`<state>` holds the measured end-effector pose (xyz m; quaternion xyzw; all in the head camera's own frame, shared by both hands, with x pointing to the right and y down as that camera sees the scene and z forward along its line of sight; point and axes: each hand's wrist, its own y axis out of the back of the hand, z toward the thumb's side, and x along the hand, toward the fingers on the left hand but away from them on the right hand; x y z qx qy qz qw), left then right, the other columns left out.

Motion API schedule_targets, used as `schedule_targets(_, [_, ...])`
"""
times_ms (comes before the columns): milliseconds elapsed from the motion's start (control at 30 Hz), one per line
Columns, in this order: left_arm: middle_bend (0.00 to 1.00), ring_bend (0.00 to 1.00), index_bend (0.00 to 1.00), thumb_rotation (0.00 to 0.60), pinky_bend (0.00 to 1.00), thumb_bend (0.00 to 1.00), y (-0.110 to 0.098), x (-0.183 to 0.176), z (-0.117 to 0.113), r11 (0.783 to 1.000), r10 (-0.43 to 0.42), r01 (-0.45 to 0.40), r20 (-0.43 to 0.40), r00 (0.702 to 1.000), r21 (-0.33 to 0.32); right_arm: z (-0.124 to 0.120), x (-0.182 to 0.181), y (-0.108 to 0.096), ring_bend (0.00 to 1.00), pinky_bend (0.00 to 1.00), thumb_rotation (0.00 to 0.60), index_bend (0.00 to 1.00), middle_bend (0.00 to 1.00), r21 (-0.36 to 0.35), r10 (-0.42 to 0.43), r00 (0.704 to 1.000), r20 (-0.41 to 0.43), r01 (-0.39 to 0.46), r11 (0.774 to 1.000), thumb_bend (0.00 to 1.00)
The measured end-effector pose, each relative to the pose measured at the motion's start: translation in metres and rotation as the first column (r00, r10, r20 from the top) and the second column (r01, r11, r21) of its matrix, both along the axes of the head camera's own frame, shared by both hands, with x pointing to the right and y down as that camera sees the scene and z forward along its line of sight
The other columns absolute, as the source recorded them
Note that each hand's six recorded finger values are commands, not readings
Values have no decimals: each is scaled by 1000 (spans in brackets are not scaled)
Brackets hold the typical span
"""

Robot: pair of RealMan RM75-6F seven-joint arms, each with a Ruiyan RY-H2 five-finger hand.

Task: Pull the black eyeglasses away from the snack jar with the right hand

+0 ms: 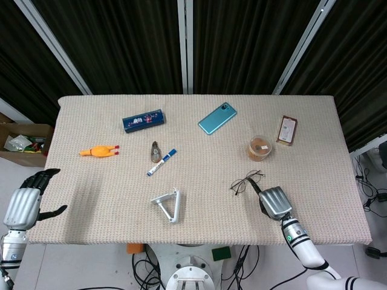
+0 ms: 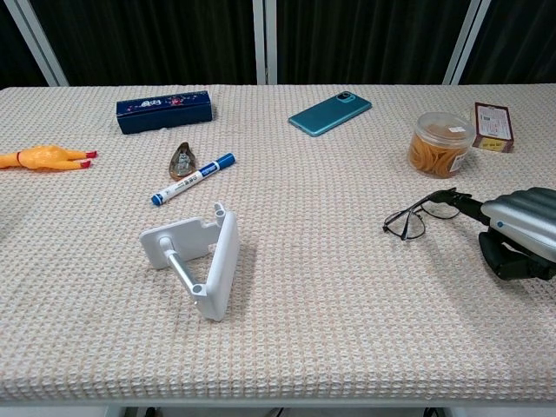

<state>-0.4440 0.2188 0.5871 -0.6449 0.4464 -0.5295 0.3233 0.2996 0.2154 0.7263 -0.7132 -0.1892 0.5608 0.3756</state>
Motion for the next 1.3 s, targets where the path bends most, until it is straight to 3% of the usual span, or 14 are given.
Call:
schedule_targets(467, [169, 159, 163, 599, 232, 0, -1, 1, -1, 1000, 2, -2, 3, 1000, 2, 0, 2, -4, 900, 752, 600, 0, 960, -12, 5, 1000, -6, -5, 1000, 909])
schedule_targets(667, [170, 159, 163, 598, 232, 0, -1, 4, -3, 1000, 9, -9, 3, 1000, 10, -19, 4, -6, 899, 753, 600, 0, 961, 48, 17, 999, 32, -19, 999, 908])
schedule_targets(767, [170, 159, 162, 597, 231, 0, -1, 5, -5, 1000, 16, -16, 8, 1000, 17, -39, 12, -7, 860, 744, 600, 0, 941, 111, 31, 998, 57, -38, 993, 888])
schedule_targets(833, [170, 159, 162, 598, 232, 0, -1, 6, -8, 999, 22, -22, 14, 1000, 27, -52, 19, -8, 758, 682, 600, 0, 841, 160, 48, 996, 77, -60, 985, 833])
schedule_targets(900, [169, 159, 163, 599, 232, 0, -1, 7, -11, 999, 27, -28, 23, 999, 37, -69, 31, -8, 437, 500, 600, 0, 541, 227, 72, 992, 102, -94, 969, 733])
schedule_targets(967, [170, 159, 163, 599, 232, 0, 1, 7, -13, 999, 30, -31, 34, 999, 42, -84, 46, -7, 67, 226, 592, 0, 124, 280, 96, 987, 126, -128, 951, 555])
schedule_targets(1000, [170, 159, 163, 599, 232, 0, 3, 7, -14, 999, 30, -32, 41, 999, 44, -94, 58, -7, 12, 144, 570, 0, 44, 304, 118, 983, 144, -157, 940, 491])
schedule_targets(1067, [169, 157, 163, 599, 232, 0, 6, 6, -16, 998, 29, -31, 53, 998, 49, -105, 76, -4, 0, 4, 449, 0, 0, 312, 161, 972, 173, -209, 927, 338])
schedule_targets(1133, [167, 149, 163, 595, 232, 0, 10, 5, -18, 998, 27, -32, 74, 997, 59, -116, 100, 1, 0, 0, 391, 0, 0, 303, 222, 956, 193, -273, 913, 259])
schedule_targets(1233, [164, 138, 164, 528, 232, 0, 19, 2, -22, 996, 25, -35, 121, 992, 76, -136, 136, 12, 0, 0, 382, 0, 0, 310, 308, 934, 183, -352, 883, 203])
schedule_targets(1300, [162, 133, 164, 488, 231, 0, 28, -1, -23, 997, 22, -35, 160, 987, 75, -151, 160, 25, 0, 0, 382, 0, 0, 325, 367, 921, 129, -389, 862, 211])
